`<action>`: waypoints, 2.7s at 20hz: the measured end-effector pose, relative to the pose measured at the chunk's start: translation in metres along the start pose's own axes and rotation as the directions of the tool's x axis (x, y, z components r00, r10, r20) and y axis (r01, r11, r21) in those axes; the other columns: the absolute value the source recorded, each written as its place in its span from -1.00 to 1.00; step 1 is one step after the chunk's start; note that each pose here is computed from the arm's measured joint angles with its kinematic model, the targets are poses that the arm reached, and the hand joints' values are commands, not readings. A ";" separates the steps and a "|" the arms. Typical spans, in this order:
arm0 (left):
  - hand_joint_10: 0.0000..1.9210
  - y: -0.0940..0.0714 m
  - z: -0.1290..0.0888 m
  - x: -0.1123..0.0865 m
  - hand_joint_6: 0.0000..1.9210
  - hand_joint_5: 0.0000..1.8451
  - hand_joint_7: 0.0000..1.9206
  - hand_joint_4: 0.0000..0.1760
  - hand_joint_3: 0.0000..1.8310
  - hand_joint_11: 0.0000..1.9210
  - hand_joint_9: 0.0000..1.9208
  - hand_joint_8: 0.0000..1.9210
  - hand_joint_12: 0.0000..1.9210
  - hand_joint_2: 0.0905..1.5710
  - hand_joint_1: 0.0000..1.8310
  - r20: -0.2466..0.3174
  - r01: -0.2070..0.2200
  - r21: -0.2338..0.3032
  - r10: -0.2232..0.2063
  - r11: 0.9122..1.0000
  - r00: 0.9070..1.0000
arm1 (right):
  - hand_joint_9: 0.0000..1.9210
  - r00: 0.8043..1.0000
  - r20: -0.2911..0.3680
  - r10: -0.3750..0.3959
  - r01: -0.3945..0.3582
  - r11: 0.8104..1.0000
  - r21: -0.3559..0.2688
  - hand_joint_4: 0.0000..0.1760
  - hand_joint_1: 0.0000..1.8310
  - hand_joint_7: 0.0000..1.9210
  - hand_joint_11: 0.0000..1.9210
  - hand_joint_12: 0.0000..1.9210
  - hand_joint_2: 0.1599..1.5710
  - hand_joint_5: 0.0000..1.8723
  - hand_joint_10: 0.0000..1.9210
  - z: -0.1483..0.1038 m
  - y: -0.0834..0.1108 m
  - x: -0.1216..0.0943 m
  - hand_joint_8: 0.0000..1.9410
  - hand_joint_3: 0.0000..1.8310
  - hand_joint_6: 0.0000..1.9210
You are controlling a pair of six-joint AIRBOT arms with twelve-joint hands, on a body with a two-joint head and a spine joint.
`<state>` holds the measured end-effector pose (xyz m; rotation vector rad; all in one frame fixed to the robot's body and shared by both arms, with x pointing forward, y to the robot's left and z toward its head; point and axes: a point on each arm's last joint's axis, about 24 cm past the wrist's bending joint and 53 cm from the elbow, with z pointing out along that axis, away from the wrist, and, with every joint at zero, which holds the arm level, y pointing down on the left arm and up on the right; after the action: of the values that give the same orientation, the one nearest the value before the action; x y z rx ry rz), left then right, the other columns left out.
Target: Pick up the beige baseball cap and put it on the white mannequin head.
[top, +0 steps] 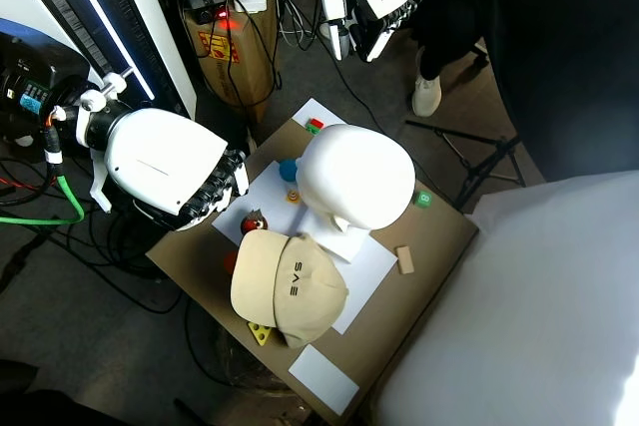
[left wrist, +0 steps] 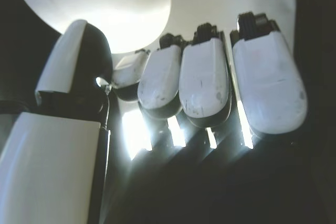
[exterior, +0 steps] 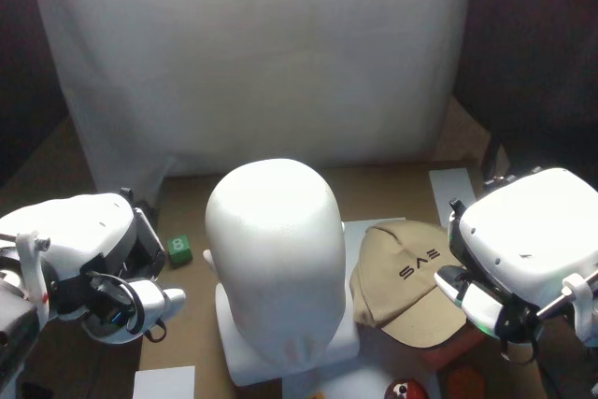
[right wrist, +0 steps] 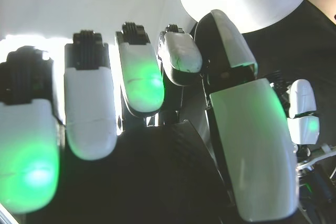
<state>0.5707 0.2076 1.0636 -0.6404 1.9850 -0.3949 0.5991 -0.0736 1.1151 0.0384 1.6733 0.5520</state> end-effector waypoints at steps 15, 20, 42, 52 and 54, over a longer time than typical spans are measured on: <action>0.17 0.032 -0.011 0.004 -0.78 0.23 0.29 -1.00 -1.00 -0.15 -0.02 -0.87 0.57 0.65 -0.33 0.091 0.023 0.019 -0.024 1.000 0.996 | -0.64 1.000 -0.026 -0.005 0.006 1.000 0.031 -1.00 -0.05 -0.65 -1.00 0.28 0.60 -0.63 -0.90 0.008 -0.023 0.011 -1.00 -1.00 -1.00; -0.95 0.055 -0.015 0.001 -1.00 -0.61 -0.80 -0.02 -1.00 -1.00 -0.77 -1.00 -0.05 0.58 -0.80 0.220 0.084 0.075 -0.098 0.994 0.971 | -0.44 0.994 -0.081 -0.080 0.082 0.997 0.018 -1.00 -0.04 -0.44 -1.00 0.64 0.58 -0.43 -0.82 0.025 -0.050 0.047 -0.97 -1.00 -0.98; -1.00 0.051 -0.010 -0.001 -1.00 -0.86 -0.88 -0.02 -1.00 -1.00 -0.88 -1.00 -0.45 0.56 -0.96 0.200 0.023 0.093 -0.042 0.995 0.979 | -0.82 0.968 -0.107 -0.225 0.227 0.974 0.007 -0.95 -1.00 -0.75 -1.00 -0.23 0.48 -0.79 -1.00 0.047 -0.069 0.080 -1.00 -1.00 -1.00; -1.00 0.054 -0.002 0.007 -1.00 -0.88 -0.92 -0.27 -1.00 -1.00 -0.94 -1.00 -0.66 0.50 -1.00 0.195 0.034 0.093 -0.052 0.995 0.979 | -0.87 0.934 -0.093 -0.344 0.341 0.939 -0.050 -0.47 -1.00 -0.81 -1.00 -0.31 0.37 -0.82 -1.00 0.055 -0.074 0.096 -1.00 -1.00 -1.00; -1.00 0.056 -0.001 0.011 -1.00 -0.88 -0.92 -0.27 -1.00 -1.00 -0.94 -1.00 -0.67 0.50 -1.00 0.187 0.024 0.097 -0.042 0.995 0.982 | -0.87 0.930 -0.096 -0.355 0.352 0.935 -0.046 -0.47 -1.00 -0.81 -1.00 -0.32 0.37 -0.82 -1.00 0.059 -0.078 0.099 -1.00 -1.00 -1.00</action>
<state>0.5499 0.2460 1.0270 -0.6281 1.7674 -0.4292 0.6582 -0.0897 0.9902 -0.3124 1.7208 0.3063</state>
